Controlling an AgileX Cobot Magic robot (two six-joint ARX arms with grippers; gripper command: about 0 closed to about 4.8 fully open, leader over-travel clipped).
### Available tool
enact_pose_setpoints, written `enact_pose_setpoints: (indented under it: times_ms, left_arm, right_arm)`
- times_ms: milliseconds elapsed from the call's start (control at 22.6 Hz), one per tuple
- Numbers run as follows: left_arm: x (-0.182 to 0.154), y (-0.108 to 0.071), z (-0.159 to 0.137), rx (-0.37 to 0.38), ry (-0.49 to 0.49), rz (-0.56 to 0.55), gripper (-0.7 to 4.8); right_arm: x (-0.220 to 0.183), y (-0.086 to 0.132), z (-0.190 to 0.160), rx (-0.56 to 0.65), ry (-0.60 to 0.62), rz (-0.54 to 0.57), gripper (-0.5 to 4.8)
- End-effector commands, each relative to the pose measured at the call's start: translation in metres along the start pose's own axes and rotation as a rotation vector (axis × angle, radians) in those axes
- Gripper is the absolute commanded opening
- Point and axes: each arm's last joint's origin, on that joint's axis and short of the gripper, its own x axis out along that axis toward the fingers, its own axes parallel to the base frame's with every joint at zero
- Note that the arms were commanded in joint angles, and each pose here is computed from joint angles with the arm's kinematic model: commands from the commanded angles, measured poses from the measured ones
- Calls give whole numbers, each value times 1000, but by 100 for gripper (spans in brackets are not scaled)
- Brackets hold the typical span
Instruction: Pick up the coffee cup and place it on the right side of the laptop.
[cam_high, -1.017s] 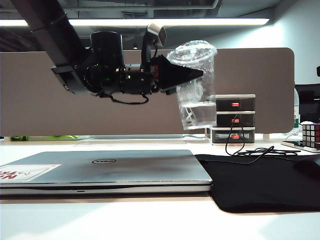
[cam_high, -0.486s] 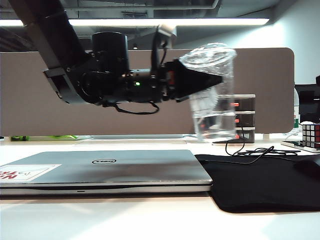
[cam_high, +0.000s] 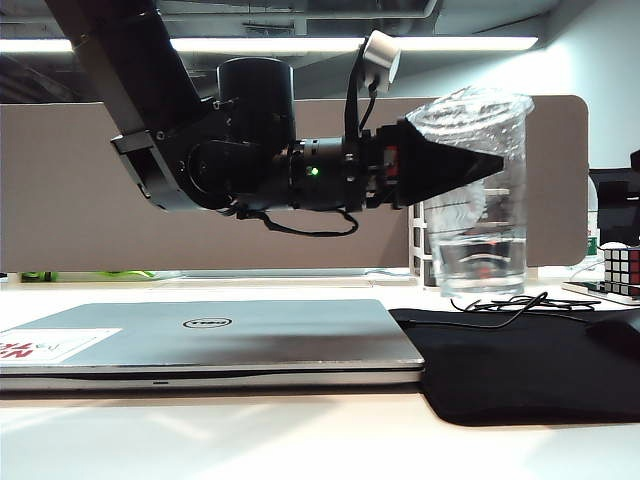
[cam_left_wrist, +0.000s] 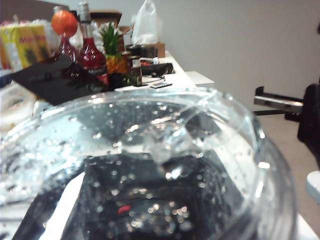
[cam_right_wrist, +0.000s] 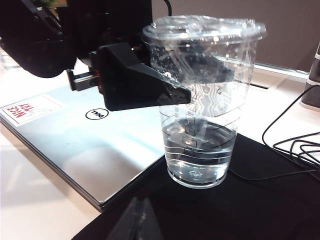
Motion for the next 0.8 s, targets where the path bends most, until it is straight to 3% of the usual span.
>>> enact_pose_setpoints:
  times_ms: [44, 530, 796]
  left_arm:
    - [0, 1, 1, 10, 14, 2, 309]
    - [1, 0, -12, 44, 45, -2, 309]
    - [1, 0, -21, 28, 57, -7, 309]
  right_arm:
    - [0, 0, -1, -6, -5, 7, -1]
    - [0, 0, -1, -7, -5, 6, -1]
    - [0, 0, -1, -7, -5, 6, -1]
